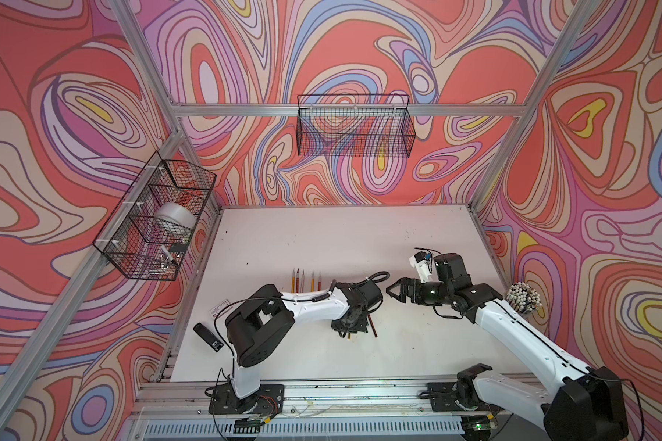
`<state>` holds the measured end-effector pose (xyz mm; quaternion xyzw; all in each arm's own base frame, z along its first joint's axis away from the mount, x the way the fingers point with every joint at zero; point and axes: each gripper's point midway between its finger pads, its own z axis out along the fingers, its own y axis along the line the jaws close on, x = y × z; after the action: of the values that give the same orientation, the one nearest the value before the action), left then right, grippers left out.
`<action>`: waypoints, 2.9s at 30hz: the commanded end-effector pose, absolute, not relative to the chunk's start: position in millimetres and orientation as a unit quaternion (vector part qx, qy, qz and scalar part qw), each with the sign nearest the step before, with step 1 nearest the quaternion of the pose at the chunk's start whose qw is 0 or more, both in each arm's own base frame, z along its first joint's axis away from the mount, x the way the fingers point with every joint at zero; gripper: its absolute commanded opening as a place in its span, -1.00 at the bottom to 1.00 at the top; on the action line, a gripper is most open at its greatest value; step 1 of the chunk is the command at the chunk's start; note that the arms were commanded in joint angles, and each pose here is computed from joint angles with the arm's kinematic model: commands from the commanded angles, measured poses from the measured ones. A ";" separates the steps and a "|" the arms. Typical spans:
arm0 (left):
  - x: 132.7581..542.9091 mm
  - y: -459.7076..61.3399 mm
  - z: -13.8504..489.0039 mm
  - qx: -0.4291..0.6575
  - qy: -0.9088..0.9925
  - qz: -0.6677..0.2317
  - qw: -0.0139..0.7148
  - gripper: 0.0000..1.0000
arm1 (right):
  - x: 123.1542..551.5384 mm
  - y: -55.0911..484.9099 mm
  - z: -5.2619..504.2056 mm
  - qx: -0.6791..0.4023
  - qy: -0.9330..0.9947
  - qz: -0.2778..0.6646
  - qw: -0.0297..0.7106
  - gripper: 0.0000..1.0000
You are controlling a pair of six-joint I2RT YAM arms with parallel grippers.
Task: Remove protective caps from carving knives
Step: Pick up the carving knife from the center of the board, then remove the protective sleeve from the carving knife.
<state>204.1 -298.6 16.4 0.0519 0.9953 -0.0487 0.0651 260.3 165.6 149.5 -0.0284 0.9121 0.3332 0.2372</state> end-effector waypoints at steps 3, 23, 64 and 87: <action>197.8 -282.4 2.8 0.055 0.997 -0.028 0.052 -0.81 | 262.5 165.2 150.4 -0.019 0.908 0.338 0.247 0.91; 211.3 -294.8 40.9 0.059 0.987 -0.114 0.101 -0.82 | 277.5 173.4 145.4 0.044 0.893 0.378 0.241 0.69; 203.3 -344.2 94.7 0.137 0.908 -0.370 0.140 -0.86 | 297.4 232.3 106.9 0.057 0.887 0.412 0.200 -0.34; 197.9 -346.4 94.5 0.143 0.896 -0.398 0.135 -0.91 | 299.2 233.2 107.2 0.065 0.880 0.423 0.205 -0.74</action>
<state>199.9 -345.9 85.9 0.1386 0.9048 -0.3807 0.1315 295.1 235.4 105.8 0.0584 0.8837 0.4247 0.1881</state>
